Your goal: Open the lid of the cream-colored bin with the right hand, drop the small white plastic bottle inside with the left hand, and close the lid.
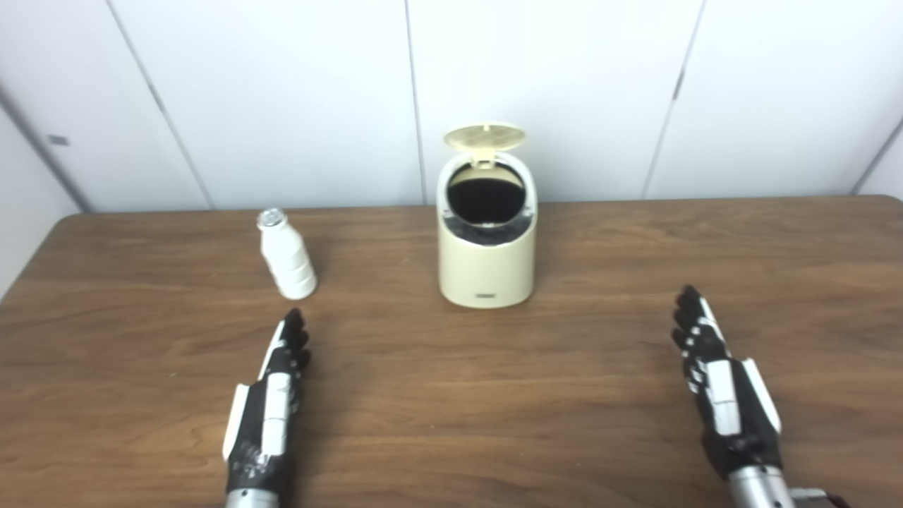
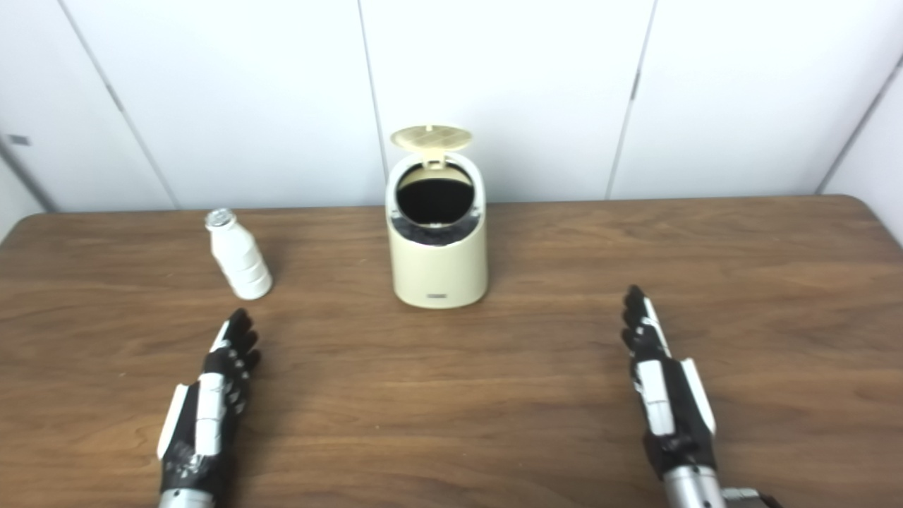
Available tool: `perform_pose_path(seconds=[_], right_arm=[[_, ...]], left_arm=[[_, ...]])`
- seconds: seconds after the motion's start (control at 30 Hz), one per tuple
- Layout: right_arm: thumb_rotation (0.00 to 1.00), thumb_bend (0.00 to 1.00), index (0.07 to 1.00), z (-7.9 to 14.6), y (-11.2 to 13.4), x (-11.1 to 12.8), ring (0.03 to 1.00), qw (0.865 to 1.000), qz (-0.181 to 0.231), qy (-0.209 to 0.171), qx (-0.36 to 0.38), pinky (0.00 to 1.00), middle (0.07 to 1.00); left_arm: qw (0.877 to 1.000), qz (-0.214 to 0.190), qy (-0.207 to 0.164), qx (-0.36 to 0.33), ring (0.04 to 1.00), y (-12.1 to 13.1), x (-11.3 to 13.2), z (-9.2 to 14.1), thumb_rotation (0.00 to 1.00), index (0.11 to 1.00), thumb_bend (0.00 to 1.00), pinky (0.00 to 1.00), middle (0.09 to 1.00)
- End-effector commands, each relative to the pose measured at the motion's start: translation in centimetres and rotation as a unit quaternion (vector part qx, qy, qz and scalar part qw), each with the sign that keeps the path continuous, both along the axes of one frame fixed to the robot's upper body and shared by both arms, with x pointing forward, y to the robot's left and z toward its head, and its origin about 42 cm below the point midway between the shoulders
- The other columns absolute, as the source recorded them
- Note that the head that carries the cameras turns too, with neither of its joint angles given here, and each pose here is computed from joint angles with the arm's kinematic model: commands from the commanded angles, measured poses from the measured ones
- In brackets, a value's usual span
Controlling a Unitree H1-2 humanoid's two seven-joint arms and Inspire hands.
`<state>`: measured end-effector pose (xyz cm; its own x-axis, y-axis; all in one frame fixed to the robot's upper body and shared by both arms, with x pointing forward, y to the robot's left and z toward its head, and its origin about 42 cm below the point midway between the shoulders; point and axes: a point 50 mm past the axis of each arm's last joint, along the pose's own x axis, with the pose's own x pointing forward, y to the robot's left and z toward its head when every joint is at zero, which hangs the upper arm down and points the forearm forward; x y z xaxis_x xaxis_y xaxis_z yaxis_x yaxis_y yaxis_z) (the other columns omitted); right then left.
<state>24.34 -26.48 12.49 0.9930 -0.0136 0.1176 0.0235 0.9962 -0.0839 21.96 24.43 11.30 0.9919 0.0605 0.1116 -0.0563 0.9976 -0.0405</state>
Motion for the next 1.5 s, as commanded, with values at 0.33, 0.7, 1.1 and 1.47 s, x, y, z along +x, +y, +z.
perform_pose_path(seconds=[0.33,0.7,1.1,1.47], right_arm=[[1.00,0.62,0.998,0.6,-1.3,0.0,1.000,1.000,0.007,-0.021,0.019,1.00,1.000],[1.00,0.63,1.000,2.1,-0.8,-0.6,1.000,0.999,0.013,-0.019,0.031,1.00,1.000],[1.00,0.61,0.947,2.4,-1.6,-1.0,0.988,0.999,-0.006,-0.011,0.035,1.00,0.963],[1.00,0.66,0.937,3.1,-1.9,-1.2,0.958,1.000,-0.010,-0.002,-0.010,0.92,0.927]], left_arm=[[1.000,0.014,-0.007,0.014,1.000,-1.9,-0.9,-0.8,0.85,1.000,0.68,1.00,1.000],[0.995,0.048,-0.010,0.086,0.994,-1.5,-1.2,0.7,0.66,1.000,0.76,0.99,0.994],[0.946,0.115,-0.080,0.294,0.863,3.0,1.5,8.8,0.31,0.974,0.90,0.73,0.938],[0.845,0.172,-0.057,0.502,0.776,8.0,7.4,15.2,0.33,0.890,1.00,0.60,0.843]])
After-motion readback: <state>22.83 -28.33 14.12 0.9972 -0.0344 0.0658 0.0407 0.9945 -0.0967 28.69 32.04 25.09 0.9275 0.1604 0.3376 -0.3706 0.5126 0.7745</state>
